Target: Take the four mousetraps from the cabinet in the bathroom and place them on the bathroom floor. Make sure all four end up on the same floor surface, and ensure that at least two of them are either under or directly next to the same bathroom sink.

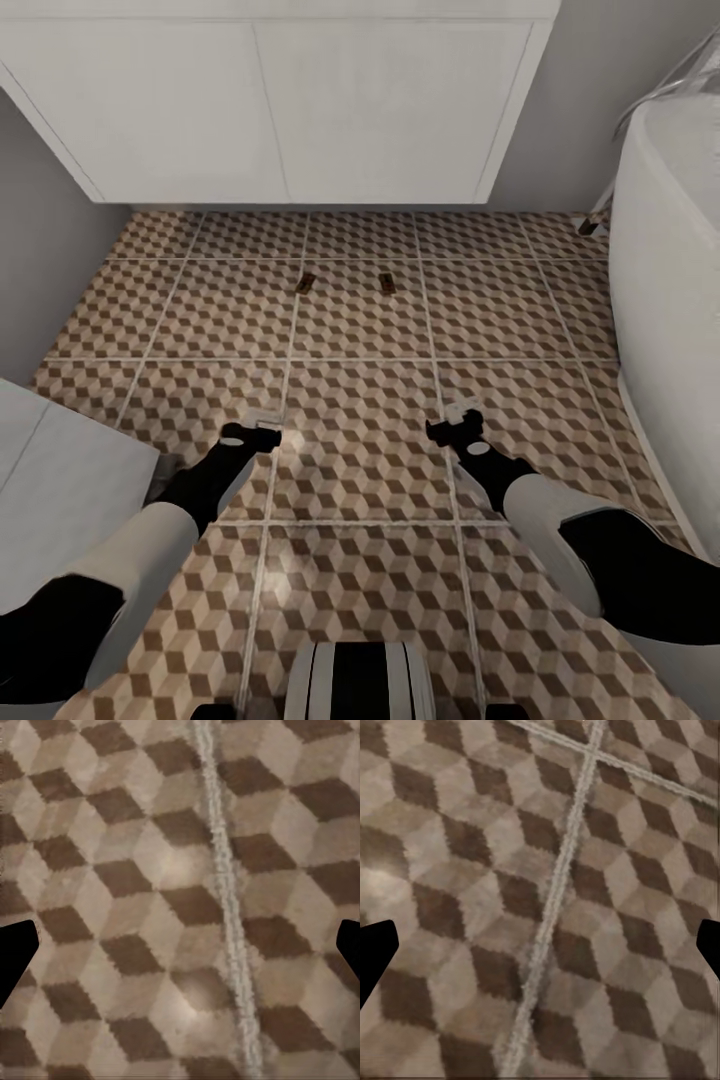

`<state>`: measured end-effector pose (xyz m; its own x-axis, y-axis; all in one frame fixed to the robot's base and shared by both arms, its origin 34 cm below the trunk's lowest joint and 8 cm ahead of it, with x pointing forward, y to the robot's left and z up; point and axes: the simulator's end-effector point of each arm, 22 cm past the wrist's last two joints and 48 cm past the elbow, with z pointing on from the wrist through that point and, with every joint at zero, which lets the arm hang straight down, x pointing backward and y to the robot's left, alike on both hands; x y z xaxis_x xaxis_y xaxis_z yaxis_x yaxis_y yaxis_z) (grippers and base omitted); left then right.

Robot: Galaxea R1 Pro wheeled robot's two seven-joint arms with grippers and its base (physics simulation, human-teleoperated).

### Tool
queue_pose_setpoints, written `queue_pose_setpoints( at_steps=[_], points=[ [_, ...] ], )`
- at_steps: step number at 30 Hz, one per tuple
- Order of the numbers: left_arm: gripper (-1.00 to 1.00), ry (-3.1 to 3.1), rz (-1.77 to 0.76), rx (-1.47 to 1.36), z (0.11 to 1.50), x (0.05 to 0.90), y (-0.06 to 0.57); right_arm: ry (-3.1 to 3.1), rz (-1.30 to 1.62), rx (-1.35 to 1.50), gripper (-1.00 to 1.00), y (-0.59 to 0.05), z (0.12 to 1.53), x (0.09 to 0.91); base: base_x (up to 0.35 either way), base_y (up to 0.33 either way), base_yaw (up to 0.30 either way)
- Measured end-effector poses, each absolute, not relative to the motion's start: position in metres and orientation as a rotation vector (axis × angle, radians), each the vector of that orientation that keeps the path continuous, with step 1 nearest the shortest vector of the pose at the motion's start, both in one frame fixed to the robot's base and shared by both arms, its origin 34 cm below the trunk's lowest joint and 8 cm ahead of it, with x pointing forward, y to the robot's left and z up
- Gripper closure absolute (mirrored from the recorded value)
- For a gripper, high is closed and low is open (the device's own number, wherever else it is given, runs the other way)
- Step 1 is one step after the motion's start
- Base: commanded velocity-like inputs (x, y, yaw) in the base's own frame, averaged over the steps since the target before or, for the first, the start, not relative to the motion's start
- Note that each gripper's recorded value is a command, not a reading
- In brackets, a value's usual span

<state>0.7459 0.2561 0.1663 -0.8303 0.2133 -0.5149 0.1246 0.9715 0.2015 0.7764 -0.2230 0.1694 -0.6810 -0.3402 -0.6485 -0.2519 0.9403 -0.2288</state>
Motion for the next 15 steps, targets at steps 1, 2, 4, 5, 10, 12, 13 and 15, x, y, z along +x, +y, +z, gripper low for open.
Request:
queue_pose_setpoints(
  at_steps=[1,2,4,5,10,12,13,15],
  points=[
    [-1.0,2.556,0.216,0.236,0.167,0.745,0.257,2.351,-0.157,-0.415,-1.0,-0.224,0.172,0.776,0.0,0.0,0.0],
    [-1.0,2.553,0.218,0.234,0.168,0.743,0.258,2.349,-0.157,-0.415,-1.0,-0.224,0.174,0.775,0.0,0.0,0.0],
    [-1.0,2.547,0.222,0.23,0.17,0.741,0.261,2.343,-0.158,-0.413,-1.0,-0.225,0.179,0.774,0.0,0.0,0.0],
    [-1.0,2.544,0.224,0.229,0.171,0.74,0.262,2.339,-0.158,-0.412,-1.0,-0.225,0.181,0.773,0.0,0.0,0.0],
    [-1.0,2.519,0.233,0.22,0.178,0.737,0.268,2.308,-0.153,-0.407,-1.0,-0.224,0.195,0.772,0.0,0.0,0.0],
    [-1.0,2.506,0.233,0.216,0.181,0.736,0.268,2.299,-0.15,-0.406,-1.0,-0.223,0.2,0.769,0.0,0.0,0.0],
    [-1.0,2.504,0.229,0.215,0.182,0.734,0.266,2.293,-0.15,-0.405,-1.0,-0.223,0.203,0.769,0.0,0.0,0.0],
    [-1.0,2.5,0.227,0.214,0.186,0.734,0.264,2.283,-0.151,-0.403,-1.0,-0.223,0.21,0.771,0.0,0.0,0.0]
  ],
)
